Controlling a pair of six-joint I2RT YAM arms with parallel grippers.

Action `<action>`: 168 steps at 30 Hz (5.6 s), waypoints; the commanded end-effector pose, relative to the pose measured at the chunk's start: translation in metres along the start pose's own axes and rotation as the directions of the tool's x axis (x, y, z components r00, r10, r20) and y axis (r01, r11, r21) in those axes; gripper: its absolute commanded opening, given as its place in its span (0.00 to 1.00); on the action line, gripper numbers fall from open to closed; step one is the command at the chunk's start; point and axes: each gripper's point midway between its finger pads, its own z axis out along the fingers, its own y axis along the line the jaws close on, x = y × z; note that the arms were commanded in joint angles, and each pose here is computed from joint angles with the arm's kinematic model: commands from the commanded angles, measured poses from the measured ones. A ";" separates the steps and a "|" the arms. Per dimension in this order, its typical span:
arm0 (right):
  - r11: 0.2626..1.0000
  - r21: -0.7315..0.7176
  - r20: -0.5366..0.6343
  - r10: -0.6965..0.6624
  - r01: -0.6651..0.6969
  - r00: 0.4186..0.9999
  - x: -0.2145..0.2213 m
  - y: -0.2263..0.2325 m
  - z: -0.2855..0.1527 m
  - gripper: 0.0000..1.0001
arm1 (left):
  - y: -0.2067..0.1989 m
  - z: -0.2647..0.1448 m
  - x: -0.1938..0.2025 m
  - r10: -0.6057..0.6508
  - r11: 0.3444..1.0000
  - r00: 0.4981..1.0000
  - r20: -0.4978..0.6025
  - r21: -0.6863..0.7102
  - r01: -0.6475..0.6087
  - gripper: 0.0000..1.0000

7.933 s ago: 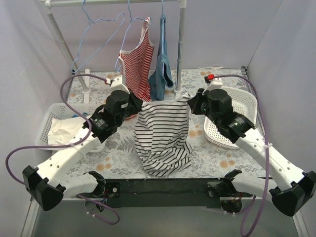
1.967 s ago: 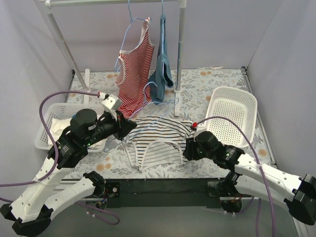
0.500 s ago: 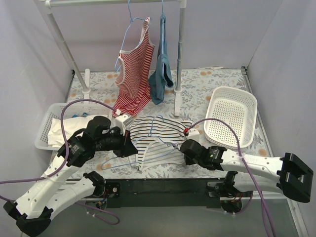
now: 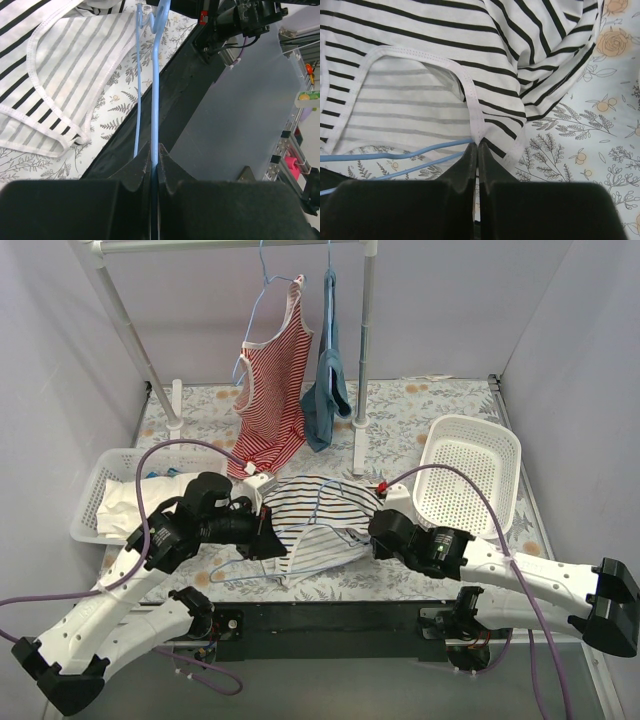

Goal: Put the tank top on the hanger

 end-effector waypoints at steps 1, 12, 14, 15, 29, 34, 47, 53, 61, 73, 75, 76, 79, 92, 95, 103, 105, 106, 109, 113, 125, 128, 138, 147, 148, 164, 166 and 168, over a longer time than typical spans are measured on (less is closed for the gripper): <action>1.000 -0.022 0.086 -0.008 0.010 0.996 -0.036 0.014 -0.013 0.01 | -0.015 0.005 -0.011 0.028 0.995 0.999 0.045 0.093 -0.032 0.00; 0.995 -0.097 0.185 -0.020 0.038 0.983 -0.086 0.038 -0.041 0.01 | -0.025 0.028 -0.047 -0.017 0.980 0.974 0.226 0.198 -0.028 0.00; 0.994 -0.097 0.205 -0.031 0.051 0.978 -0.092 0.037 -0.045 0.01 | -0.022 0.034 -0.053 0.004 0.979 0.957 0.291 0.194 -0.064 0.00; 0.994 -0.094 0.215 -0.037 0.059 0.976 -0.095 0.037 -0.046 0.01 | -0.023 0.036 -0.052 0.001 0.977 0.954 0.300 0.205 -0.066 0.00; 0.984 -0.102 0.364 -0.099 0.145 0.926 -0.141 0.035 -0.085 0.33 | -0.027 0.052 -0.067 0.035 0.937 0.843 0.536 0.277 -0.215 0.00; 0.935 -0.247 0.491 -0.105 0.253 0.865 -0.162 0.058 -0.115 0.57 | -0.024 0.059 -0.072 0.035 0.940 0.836 0.547 0.266 -0.214 0.00; 0.922 -0.255 0.556 -0.107 0.292 0.824 -0.190 0.098 -0.096 0.68 | -0.027 0.069 -0.071 0.043 0.941 0.859 0.511 0.267 -0.206 0.00; 0.939 -0.215 0.548 -0.113 0.270 0.829 -0.190 0.099 -0.079 0.50 | -0.030 0.068 -0.075 0.036 0.942 0.859 0.510 0.268 -0.199 0.00; 0.956 -0.068 0.531 -0.206 0.284 0.822 -0.186 0.078 -0.067 0.01 | -0.023 0.060 -0.095 -0.044 0.974 0.846 0.532 0.212 -0.083 0.43; 0.926 0.006 0.521 -0.325 0.378 0.789 -0.170 0.068 -0.063 0.01 | 0.049 0.032 -0.079 -0.279 0.908 0.787 0.550 -0.115 0.402 0.50; 0.917 -0.015 0.523 -0.333 0.399 0.785 -0.163 0.070 -0.062 0.01 | 0.062 0.041 -0.056 -0.318 0.881 0.807 0.497 -0.159 0.445 0.46; 0.915 -0.021 0.523 -0.333 0.403 0.785 -0.161 0.070 -0.061 0.01 | 0.063 0.047 -0.048 -0.336 0.877 0.817 0.469 -0.161 0.453 0.45; 0.909 -0.045 0.529 -0.331 0.415 0.781 -0.154 0.070 -0.062 0.01 | 0.067 0.067 -0.016 -0.414 0.856 0.833 0.367 -0.155 0.494 0.40; 0.910 -0.047 0.535 -0.326 0.413 0.779 -0.150 0.065 -0.064 0.01 | 0.056 0.132 0.059 -0.527 0.845 0.849 0.046 -0.085 0.528 0.36; 0.910 -0.052 0.536 -0.322 0.412 0.780 -0.150 0.066 -0.065 0.01 | 0.052 0.144 0.066 -0.535 0.841 0.844 0.025 -0.078 0.535 0.38; 0.910 -0.050 0.537 -0.322 0.411 0.780 -0.148 0.065 -0.066 0.01 | 0.043 0.166 0.068 -0.545 0.838 0.838 0.009 -0.034 0.545 0.39; 0.911 -0.048 0.537 -0.322 0.409 0.780 -0.148 0.064 -0.066 0.01 | 0.042 0.171 0.069 -0.545 0.838 0.838 0.003 -0.037 0.545 0.39; 0.910 -0.051 0.537 -0.322 0.412 0.779 -0.148 0.065 -0.066 0.01 | 0.040 0.174 0.069 -0.540 0.841 0.841 -0.002 -0.037 0.540 0.39; 0.913 -0.044 0.539 -0.321 0.407 0.779 -0.149 0.064 -0.067 0.01 | 0.042 0.181 0.076 -0.543 0.838 0.840 -0.011 -0.062 0.541 0.38; 0.916 -0.036 0.538 -0.319 0.400 0.780 -0.149 0.061 -0.067 0.01 | 0.042 0.187 0.079 -0.549 0.835 0.836 -0.013 -0.062 0.547 0.32; 0.946 0.117 0.522 -0.317 0.302 0.792 -0.159 0.029 -0.071 0.01 | 0.036 0.163 0.046 -0.547 0.835 0.823 0.155 0.030 0.549 0.00; 0.950 0.192 0.522 -0.312 0.247 0.794 -0.164 0.013 -0.074 0.01 | 0.041 0.147 0.038 -0.565 0.820 0.795 0.221 0.042 0.571 0.00; 0.917 0.365 0.498 -0.340 0.162 0.798 -0.174 -0.012 -0.079 0.01 | 0.057 0.112 0.041 -0.619 0.771 0.714 0.326 0.080 0.632 0.00; 0.888 0.440 0.477 -0.355 0.131 0.804 -0.180 -0.026 -0.080 0.01 | 0.074 0.081 0.032 -0.623 0.742 0.627 0.468 0.097 0.664 0.00; 0.887 0.444 0.477 -0.354 0.128 0.805 -0.181 -0.026 -0.080 0.01 | 0.074 0.079 0.033 -0.619 0.743 0.631 0.468 0.089 0.663 0.00; 0.932 0.354 0.535 -0.273 0.081 0.799 -0.184 -0.030 -0.095 0.01 | 0.095 0.083 0.037 -0.628 0.691 0.584 0.515 0.023 0.722 0.00; 0.932 0.352 0.531 -0.278 0.090 0.800 -0.182 -0.030 -0.094 0.01 | 0.096 0.081 0.032 -0.623 0.688 0.569 0.536 0.031 0.725 0.00; 0.936 0.338 0.529 -0.277 0.100 0.802 -0.179 -0.029 -0.092 0.01 | 0.096 0.079 0.027 -0.614 0.692 0.566 0.550 0.030 0.721 0.00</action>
